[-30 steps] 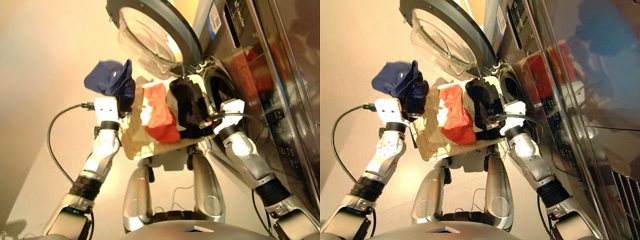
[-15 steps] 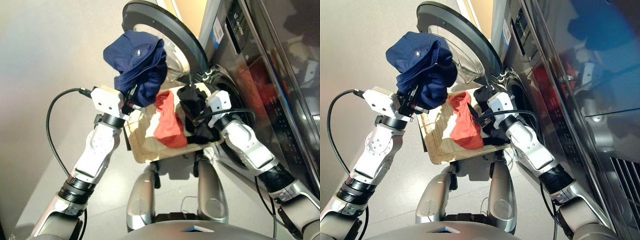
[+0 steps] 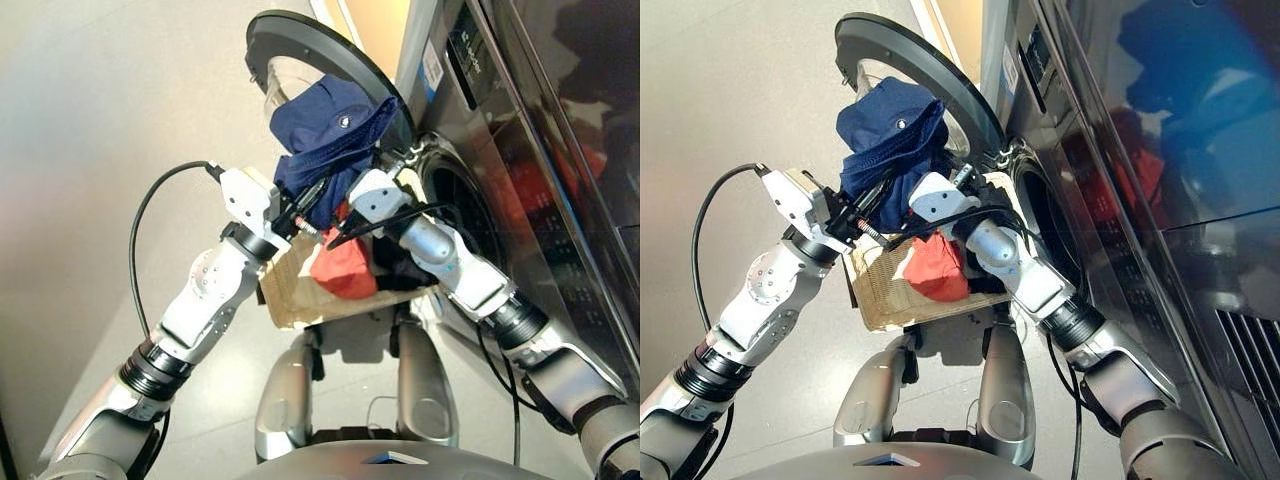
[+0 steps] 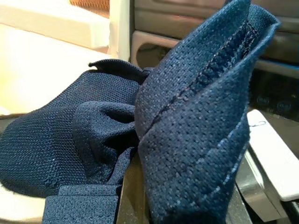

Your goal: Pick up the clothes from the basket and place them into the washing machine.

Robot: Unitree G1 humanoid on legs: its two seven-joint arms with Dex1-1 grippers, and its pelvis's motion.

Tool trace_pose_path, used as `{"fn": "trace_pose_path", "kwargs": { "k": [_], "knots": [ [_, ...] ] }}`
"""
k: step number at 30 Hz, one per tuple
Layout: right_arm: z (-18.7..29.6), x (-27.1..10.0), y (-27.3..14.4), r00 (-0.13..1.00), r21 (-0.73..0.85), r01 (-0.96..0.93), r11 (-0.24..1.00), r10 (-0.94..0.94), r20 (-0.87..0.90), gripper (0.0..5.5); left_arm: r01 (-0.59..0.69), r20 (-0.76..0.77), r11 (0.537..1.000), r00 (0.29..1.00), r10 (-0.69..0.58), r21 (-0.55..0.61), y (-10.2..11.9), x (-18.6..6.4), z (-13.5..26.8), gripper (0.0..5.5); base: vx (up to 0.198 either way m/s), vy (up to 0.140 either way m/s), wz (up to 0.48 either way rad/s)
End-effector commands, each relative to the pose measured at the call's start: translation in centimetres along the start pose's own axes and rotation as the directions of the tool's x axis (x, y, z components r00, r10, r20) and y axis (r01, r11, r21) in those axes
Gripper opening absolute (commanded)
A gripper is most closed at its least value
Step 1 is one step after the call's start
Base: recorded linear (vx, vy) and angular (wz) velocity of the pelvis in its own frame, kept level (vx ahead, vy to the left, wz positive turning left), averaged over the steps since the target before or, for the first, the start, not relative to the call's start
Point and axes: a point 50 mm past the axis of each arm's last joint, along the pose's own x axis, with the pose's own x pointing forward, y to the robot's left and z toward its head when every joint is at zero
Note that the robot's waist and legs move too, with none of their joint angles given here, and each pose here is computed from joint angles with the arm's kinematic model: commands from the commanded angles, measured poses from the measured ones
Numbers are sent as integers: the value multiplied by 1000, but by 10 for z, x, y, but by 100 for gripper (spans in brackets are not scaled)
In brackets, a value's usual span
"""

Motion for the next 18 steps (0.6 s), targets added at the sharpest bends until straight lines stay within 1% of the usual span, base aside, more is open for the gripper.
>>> {"fn": "trace_pose_path", "kwargs": {
  "k": [1,5,16,17,18],
  "knots": [
    [50,31,18,977,-32,-42,999,47,206,550,139,122,990,983,-134,-29,-20,8,23,0,0,0,0],
    [55,36,21,974,-36,-49,998,56,220,550,130,113,991,986,-125,-35,-19,8,21,0,0,0,0],
    [58,32,13,970,-39,-16,999,25,244,550,112,86,993,990,-109,-42,-16,6,15,0,0,0,0],
    [62,31,11,964,-46,-6,999,18,266,252,110,85,993,991,-106,-40,-16,6,15,0,0,0,0],
    [62,31,11,964,-46,-6,999,18,266,28,110,85,993,991,-107,-40,-16,6,15,0,0,0,0]
  ]
}}
